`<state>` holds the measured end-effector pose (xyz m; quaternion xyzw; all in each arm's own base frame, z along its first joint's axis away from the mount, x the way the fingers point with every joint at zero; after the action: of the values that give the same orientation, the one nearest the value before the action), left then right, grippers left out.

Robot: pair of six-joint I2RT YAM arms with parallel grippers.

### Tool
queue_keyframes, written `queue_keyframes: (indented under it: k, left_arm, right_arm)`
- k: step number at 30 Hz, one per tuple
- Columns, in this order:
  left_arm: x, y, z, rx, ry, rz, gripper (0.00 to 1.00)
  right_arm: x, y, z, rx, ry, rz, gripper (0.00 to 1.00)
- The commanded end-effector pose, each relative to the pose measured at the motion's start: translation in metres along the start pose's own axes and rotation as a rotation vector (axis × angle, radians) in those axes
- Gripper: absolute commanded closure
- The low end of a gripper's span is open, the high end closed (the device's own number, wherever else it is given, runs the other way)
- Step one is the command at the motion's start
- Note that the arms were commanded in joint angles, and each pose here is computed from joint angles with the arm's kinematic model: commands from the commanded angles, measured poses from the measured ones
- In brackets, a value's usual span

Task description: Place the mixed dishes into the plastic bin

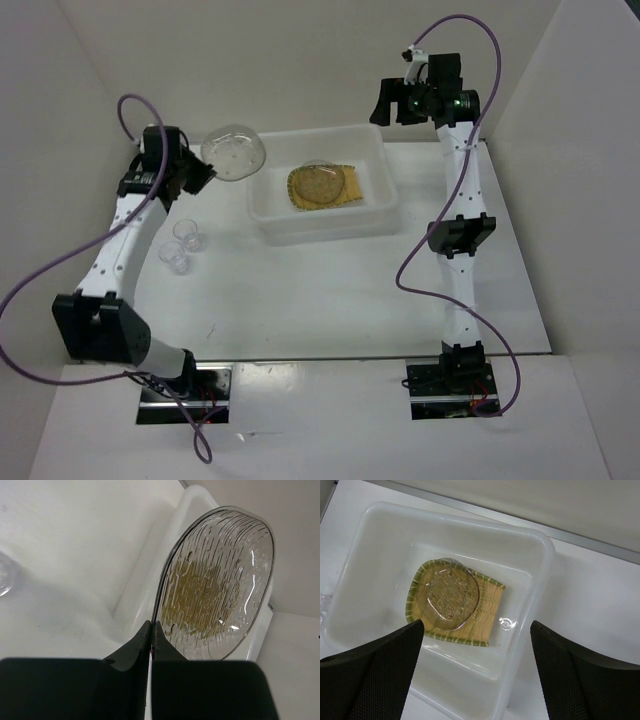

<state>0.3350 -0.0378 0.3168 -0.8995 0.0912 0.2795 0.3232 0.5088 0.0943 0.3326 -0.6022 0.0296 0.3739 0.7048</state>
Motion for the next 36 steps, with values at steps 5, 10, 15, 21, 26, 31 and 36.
queue_keyframes:
  k: [5,10,15,21,26,31,36]
  left_arm:
    - [0.068,0.021,-0.076,0.099,0.2,0.117,1.0]
    - [0.115,0.064,-0.114,0.129,0.259,0.232,1.0]
    - [0.158,0.103,-0.134,0.124,0.262,0.309,1.0]
    - [0.204,0.141,-0.138,0.16,0.174,0.35,1.0]
    - [0.224,0.156,-0.127,0.176,0.094,0.369,1.0]
    - [0.227,0.157,-0.118,0.144,0.019,0.353,1.0]
    - [0.229,0.167,-0.099,0.12,-0.021,0.362,1.0]
  right_arm:
    - [-0.046,-0.024,-0.009,-0.014,0.076,-0.085,0.09]
    - [-0.057,-0.027,-0.022,-0.002,0.104,-0.102,0.09]
    - [-0.062,-0.029,-0.023,-0.003,0.103,-0.112,0.09]
    - [-0.081,-0.031,-0.033,0.015,0.095,-0.123,0.09]
    - [-0.091,-0.03,-0.049,0.038,0.108,-0.125,0.09]
    - [-0.095,-0.028,-0.065,0.059,0.109,-0.125,0.09]
    - [-0.095,-0.024,-0.072,0.064,0.11,-0.112,0.09]
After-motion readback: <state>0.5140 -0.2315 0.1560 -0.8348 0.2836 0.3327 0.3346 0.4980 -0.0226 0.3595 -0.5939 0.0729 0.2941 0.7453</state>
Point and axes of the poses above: each gripper's point midway between its finger pads, its own x axis out along the fingers, its own z axis along the line the jaws close on, y = z × x, the point moved 8 cm from there along -x, back along the fingers, and after that the axes turned 1 degree about x, right-handed, at the moved point
